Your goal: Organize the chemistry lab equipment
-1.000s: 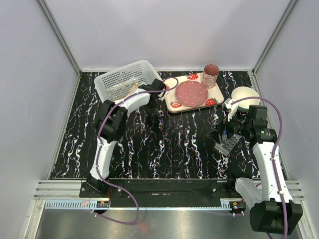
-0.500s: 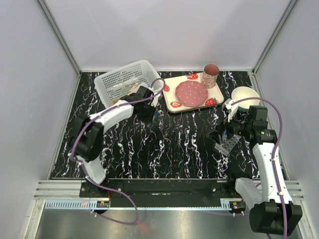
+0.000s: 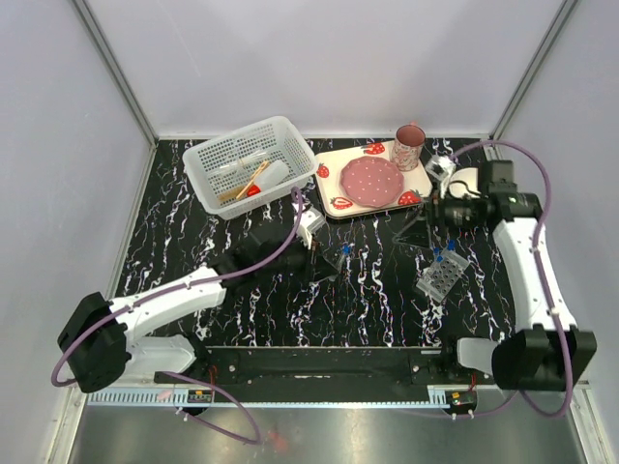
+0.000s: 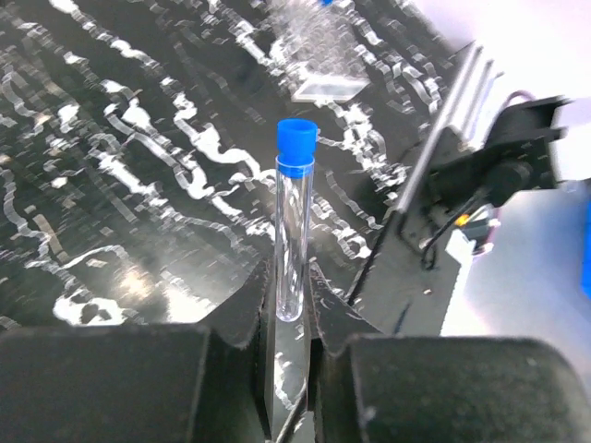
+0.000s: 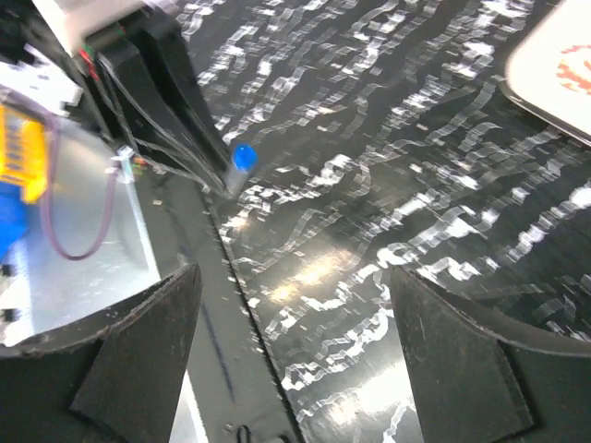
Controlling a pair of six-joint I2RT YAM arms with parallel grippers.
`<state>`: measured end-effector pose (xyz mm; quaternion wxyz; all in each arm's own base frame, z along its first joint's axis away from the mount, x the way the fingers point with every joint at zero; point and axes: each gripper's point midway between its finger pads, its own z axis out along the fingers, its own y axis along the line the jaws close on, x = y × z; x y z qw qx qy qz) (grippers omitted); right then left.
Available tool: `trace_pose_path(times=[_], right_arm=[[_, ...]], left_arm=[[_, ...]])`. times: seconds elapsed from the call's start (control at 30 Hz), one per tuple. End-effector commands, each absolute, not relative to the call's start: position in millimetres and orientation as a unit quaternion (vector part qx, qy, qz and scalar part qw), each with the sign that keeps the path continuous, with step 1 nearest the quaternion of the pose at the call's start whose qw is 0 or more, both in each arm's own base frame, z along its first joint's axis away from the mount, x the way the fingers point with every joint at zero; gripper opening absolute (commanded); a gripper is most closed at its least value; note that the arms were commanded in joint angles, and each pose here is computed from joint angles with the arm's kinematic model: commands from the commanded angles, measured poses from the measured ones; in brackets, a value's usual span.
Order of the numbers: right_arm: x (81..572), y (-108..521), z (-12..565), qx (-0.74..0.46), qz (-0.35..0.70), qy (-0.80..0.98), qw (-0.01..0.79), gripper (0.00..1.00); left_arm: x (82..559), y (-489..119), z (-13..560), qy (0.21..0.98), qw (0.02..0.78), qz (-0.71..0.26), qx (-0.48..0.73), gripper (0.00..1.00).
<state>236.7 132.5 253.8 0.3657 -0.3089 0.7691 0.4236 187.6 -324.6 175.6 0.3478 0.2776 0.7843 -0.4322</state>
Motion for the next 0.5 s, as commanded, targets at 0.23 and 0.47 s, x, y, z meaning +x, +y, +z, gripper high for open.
trace_pose_path(times=[0.23,0.47], right_arm=[[207,196,242,-0.354,0.452,0.791,0.212,0.85],[203,202,236,-0.361,0.452,0.792,0.195,0.78]], left_arm=[[181,-377,242,0.712,0.399,-0.525,0.241,0.07],[179,-391,237,0.718,0.389,-0.525,0.241,0.07]])
